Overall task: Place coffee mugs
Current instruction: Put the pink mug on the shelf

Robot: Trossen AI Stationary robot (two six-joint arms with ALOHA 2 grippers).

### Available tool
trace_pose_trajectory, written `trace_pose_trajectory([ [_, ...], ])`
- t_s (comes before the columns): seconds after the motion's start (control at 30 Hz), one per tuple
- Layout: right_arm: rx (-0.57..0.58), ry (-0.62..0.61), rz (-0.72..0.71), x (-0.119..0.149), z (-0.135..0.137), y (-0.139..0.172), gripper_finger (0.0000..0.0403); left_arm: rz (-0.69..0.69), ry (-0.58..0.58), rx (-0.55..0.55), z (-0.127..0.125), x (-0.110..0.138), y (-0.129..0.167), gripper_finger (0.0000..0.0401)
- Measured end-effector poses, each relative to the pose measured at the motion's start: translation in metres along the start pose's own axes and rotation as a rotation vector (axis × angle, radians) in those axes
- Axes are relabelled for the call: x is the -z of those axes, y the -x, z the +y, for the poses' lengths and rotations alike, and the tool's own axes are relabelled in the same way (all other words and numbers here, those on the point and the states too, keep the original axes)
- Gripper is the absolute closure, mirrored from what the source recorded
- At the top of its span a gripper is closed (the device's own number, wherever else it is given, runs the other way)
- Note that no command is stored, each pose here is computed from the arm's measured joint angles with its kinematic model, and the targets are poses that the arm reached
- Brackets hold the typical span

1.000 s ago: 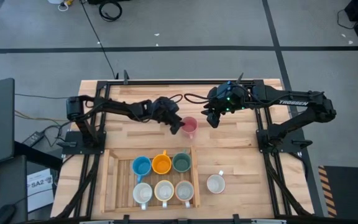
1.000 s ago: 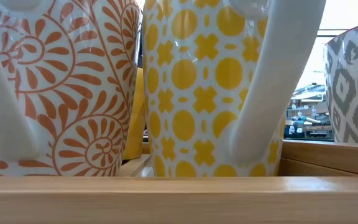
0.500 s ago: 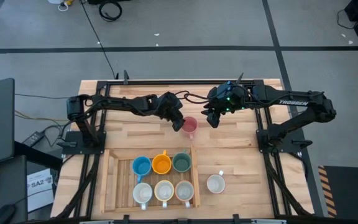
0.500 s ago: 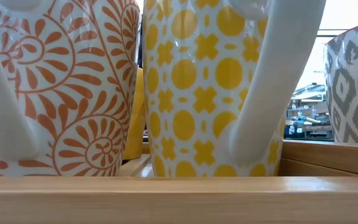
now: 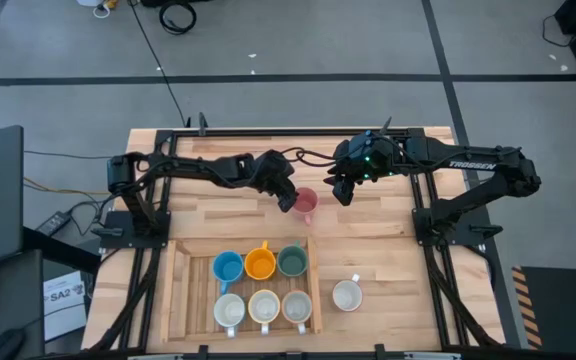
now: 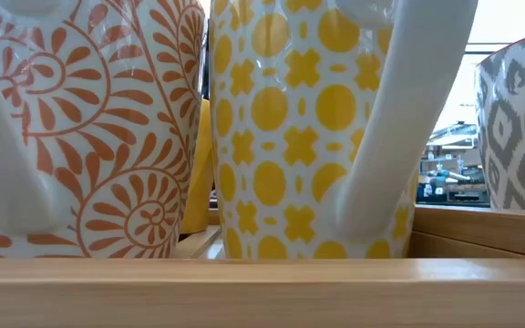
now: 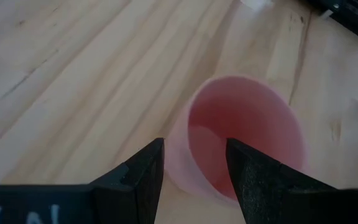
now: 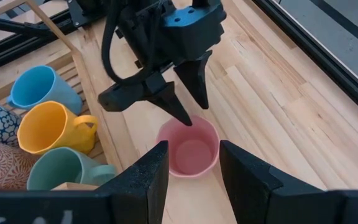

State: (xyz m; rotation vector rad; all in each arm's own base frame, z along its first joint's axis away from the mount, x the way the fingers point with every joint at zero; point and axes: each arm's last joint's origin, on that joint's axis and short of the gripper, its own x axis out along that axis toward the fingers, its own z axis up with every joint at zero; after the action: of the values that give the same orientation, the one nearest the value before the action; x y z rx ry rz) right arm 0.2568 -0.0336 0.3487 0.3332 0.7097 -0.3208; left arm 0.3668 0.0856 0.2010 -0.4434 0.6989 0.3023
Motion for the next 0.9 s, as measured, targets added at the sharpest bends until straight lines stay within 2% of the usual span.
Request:
trace_pose_trajectory([
  [0.9,0.000,0.000,0.000,0.000,0.000,0.000,0.0254,0.136,-0.002,-0.066,0.001,0.015,0.002,0.0228],
])
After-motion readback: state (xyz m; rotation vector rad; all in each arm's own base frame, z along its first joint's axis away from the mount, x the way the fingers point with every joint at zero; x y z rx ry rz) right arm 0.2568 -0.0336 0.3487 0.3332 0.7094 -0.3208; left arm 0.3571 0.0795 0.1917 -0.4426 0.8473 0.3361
